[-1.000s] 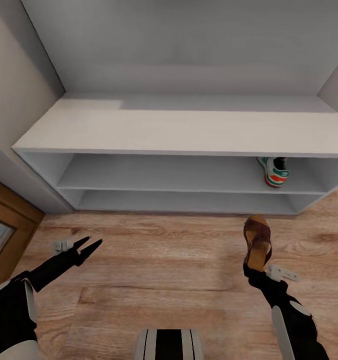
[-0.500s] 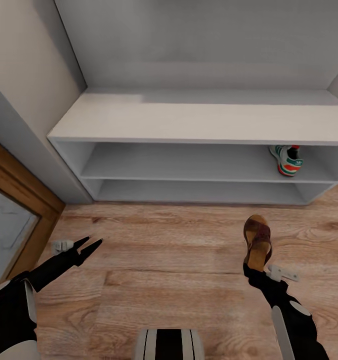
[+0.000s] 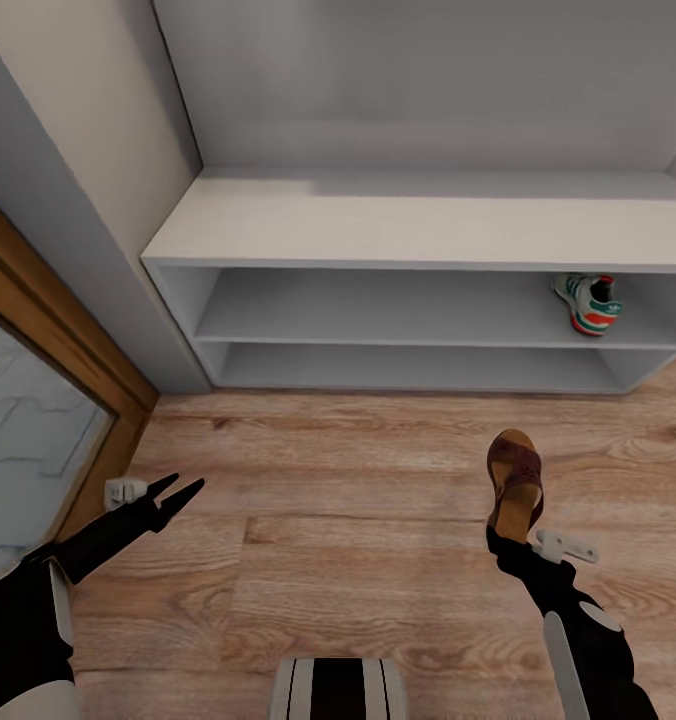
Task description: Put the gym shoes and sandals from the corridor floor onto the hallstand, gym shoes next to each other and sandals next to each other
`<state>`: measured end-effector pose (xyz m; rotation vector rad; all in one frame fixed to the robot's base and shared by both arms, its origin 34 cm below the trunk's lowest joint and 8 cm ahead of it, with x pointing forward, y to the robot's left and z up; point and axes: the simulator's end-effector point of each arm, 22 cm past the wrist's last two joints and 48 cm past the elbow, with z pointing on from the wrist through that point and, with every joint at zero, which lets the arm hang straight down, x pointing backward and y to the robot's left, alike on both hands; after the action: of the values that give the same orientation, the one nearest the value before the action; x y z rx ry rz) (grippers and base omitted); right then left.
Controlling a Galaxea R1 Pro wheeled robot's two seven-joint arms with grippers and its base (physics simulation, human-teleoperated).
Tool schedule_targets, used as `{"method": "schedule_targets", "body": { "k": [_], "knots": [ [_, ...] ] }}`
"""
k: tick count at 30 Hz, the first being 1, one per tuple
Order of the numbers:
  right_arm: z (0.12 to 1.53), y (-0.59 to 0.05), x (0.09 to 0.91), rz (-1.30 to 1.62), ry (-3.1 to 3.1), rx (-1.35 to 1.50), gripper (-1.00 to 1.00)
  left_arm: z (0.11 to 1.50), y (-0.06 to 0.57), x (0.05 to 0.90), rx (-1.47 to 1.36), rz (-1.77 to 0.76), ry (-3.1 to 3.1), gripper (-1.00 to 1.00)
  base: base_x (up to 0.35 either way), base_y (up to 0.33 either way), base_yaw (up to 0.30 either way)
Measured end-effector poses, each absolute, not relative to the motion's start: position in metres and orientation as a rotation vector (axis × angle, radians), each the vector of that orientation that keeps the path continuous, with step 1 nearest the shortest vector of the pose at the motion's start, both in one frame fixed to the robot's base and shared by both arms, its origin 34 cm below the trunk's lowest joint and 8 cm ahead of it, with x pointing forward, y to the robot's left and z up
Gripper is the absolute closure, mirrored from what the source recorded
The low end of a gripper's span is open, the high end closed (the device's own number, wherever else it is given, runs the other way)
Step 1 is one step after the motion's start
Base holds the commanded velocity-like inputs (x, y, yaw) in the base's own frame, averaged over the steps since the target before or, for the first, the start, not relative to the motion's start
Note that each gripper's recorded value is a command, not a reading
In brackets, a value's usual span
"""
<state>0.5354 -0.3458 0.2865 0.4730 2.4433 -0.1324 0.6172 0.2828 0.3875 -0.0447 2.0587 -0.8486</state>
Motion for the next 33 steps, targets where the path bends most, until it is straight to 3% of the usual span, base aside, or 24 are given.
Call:
{"method": "schedule_targets", "body": {
  "k": [8, 15, 21, 26, 33],
  "knots": [
    [0.286, -0.346, 0.535, -0.133, 2.443, 0.473, 1.00, 0.388, 0.283, 0.617, -0.044, -0.849, 2.058, -1.00, -0.090, 0.251, 0.000],
    [0.287, -0.346, 0.535, -0.132, 2.443, 0.473, 1.00, 0.387, 0.286, 0.616, -0.053, -0.841, 2.059, -1.00, -0.011, 0.034, 0.000],
    [0.287, -0.346, 0.535, -0.132, 2.443, 0.473, 1.00, 0.383, 0.335, 0.606, -0.170, -0.741, 2.061, -1.00, 0.000, 0.000, 0.000],
    [0.287, -0.346, 0.535, -0.133, 2.443, 0.473, 1.00, 0.395, 0.409, 0.616, -0.042, -0.632, 2.141, -1.00, 0.000, 0.000, 0.000],
    [0.287, -0.346, 0.535, -0.135, 2.443, 0.473, 1.00, 0.398, 0.421, 0.637, 0.046, -0.774, 2.173, -1.00, 0.000, 0.000, 0.000]
  ]
}}
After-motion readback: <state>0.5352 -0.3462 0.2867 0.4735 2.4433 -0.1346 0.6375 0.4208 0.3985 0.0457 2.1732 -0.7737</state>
